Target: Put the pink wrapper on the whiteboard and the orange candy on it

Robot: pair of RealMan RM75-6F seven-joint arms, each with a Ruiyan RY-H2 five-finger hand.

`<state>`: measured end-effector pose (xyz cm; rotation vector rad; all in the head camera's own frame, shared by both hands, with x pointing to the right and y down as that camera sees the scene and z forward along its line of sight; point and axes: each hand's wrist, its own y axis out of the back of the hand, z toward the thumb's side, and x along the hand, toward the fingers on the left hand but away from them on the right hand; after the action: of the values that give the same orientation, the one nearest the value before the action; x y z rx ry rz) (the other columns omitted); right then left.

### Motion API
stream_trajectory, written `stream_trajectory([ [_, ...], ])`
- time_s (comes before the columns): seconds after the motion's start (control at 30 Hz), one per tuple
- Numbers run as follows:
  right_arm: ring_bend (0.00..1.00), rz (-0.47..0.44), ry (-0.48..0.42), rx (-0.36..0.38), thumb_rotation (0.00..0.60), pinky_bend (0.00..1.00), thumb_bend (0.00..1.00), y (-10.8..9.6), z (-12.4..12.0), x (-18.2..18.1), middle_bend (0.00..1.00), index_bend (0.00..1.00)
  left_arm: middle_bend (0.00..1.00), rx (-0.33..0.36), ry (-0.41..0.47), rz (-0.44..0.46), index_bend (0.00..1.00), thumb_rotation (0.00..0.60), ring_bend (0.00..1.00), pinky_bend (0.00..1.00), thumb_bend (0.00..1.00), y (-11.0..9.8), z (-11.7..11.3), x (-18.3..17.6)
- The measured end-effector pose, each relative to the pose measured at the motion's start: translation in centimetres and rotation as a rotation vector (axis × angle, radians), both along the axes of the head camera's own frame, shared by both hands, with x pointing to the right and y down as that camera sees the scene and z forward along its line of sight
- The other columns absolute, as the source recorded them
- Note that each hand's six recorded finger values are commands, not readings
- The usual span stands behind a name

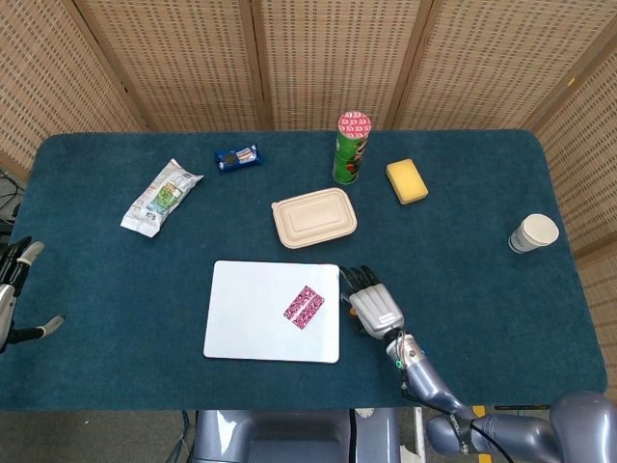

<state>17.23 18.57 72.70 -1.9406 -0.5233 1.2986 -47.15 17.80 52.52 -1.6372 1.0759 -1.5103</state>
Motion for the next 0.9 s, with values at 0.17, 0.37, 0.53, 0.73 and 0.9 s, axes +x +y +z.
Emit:
stream_trajectory([
  [0.17,0.0,0.008,0.007,-0.001,0.6,0.02,0.39,-0.06,0.29,0.53,0.0,0.41,0.0,0.001,0.0,-0.001,0.0,0.6,0.0,0.0,0.0,0.04,-0.02,0.02],
  [0.37,0.0,0.005,0.011,0.001,0.6,0.02,0.39,-0.22,0.42,0.75,0.0,0.41,0.0,-0.001,-0.002,0.003,0.0,0.6,0.0,0.0,0.0,0.03,0.04,0.1],
  [0.53,0.0,-0.005,0.023,-0.006,0.6,0.02,0.39,-0.08,0.73,0.96,0.0,0.41,0.0,-0.001,-0.003,0.001,0.0,0.6,0.0,0.0,0.0,0.01,0.06,0.05],
  [0.73,0.0,-0.008,0.03,-0.013,0.6,0.02,0.39,-0.03,0.9,1.05,0.0,0.41,0.0,-0.002,-0.003,0.001,0.0,0.6,0.0,0.0,0.0,0.04,0.06,0.06],
  [0.9,0.0,-0.008,0.028,-0.011,0.6,0.02,0.39,-0.07,0.85,0.97,0.0,0.52,0.0,-0.001,-0.002,0.001,0.0,0.6,0.0,0.0,0.0,0.04,0.05,0.08],
])
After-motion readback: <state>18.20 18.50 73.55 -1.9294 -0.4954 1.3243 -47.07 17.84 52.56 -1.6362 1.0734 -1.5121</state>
